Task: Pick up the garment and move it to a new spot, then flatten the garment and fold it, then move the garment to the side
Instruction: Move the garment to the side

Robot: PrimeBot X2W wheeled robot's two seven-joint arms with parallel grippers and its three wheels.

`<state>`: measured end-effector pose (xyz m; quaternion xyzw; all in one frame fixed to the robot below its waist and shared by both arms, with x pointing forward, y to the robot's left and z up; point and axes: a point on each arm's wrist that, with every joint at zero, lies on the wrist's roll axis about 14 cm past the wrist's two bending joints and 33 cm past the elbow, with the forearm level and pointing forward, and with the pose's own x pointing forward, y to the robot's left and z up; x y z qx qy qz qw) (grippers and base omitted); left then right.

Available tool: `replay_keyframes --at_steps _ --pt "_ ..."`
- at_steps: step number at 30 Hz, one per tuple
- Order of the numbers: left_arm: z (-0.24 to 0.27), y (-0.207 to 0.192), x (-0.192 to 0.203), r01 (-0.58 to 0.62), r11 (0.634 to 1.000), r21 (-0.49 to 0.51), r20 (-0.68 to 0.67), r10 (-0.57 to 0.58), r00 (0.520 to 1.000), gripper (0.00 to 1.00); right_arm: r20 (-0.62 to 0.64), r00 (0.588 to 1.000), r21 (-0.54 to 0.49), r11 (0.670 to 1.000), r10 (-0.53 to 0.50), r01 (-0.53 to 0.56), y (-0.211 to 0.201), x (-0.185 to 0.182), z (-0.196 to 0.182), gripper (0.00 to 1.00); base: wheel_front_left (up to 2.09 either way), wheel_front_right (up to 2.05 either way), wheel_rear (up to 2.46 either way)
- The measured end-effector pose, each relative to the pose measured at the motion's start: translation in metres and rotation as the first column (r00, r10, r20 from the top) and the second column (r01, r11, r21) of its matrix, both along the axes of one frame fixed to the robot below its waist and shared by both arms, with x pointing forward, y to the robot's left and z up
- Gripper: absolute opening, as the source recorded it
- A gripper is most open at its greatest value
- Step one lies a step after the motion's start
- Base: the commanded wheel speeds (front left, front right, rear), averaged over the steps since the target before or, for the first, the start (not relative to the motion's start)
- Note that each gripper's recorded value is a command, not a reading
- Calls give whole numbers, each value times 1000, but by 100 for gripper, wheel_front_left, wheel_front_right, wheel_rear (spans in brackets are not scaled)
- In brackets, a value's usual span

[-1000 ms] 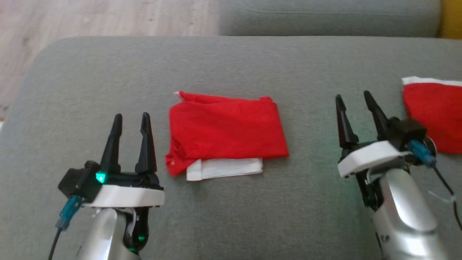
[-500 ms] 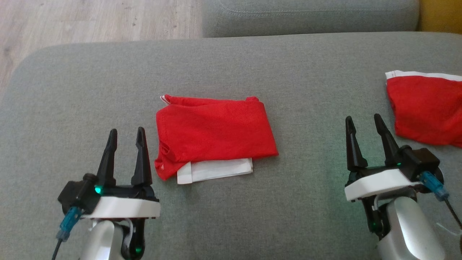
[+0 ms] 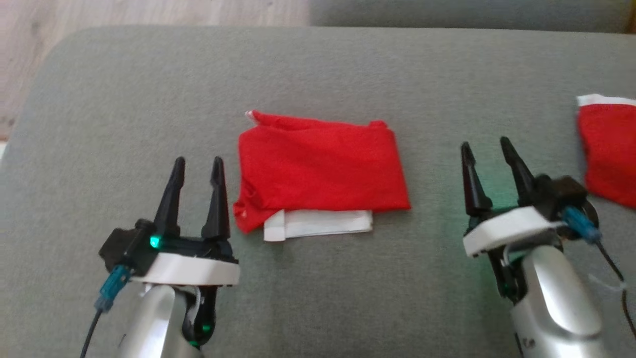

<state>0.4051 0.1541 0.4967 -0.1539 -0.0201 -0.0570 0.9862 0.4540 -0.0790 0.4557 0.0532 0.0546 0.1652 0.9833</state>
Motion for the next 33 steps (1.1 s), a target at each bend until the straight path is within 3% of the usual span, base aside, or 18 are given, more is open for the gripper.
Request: replay_keyframes --at_steps 6,12,22,24,33 --pt "-15 12 -7 -35 999 -3 -51 34 998 100 -148 980 -3 991 131 -133 48 5 -36 100 0 0 0" --pt "-20 26 -11 -75 997 4 -72 75 995 100 -315 917 47 969 244 -241 90 -8 -77 100 0 0 0" --pt "-26 33 -15 -96 995 3 -90 96 991 100 -354 885 41 950 302 -309 111 -1 -85 100 0 0 0" --pt "-26 32 -15 -94 996 3 -92 94 991 100 -354 881 27 945 315 -327 114 -1 -85 0 0 0 0" --pt "-23 20 -8 -59 998 -8 -78 58 995 100 -270 918 -62 946 290 -317 98 4 -75 0 0 0 0"
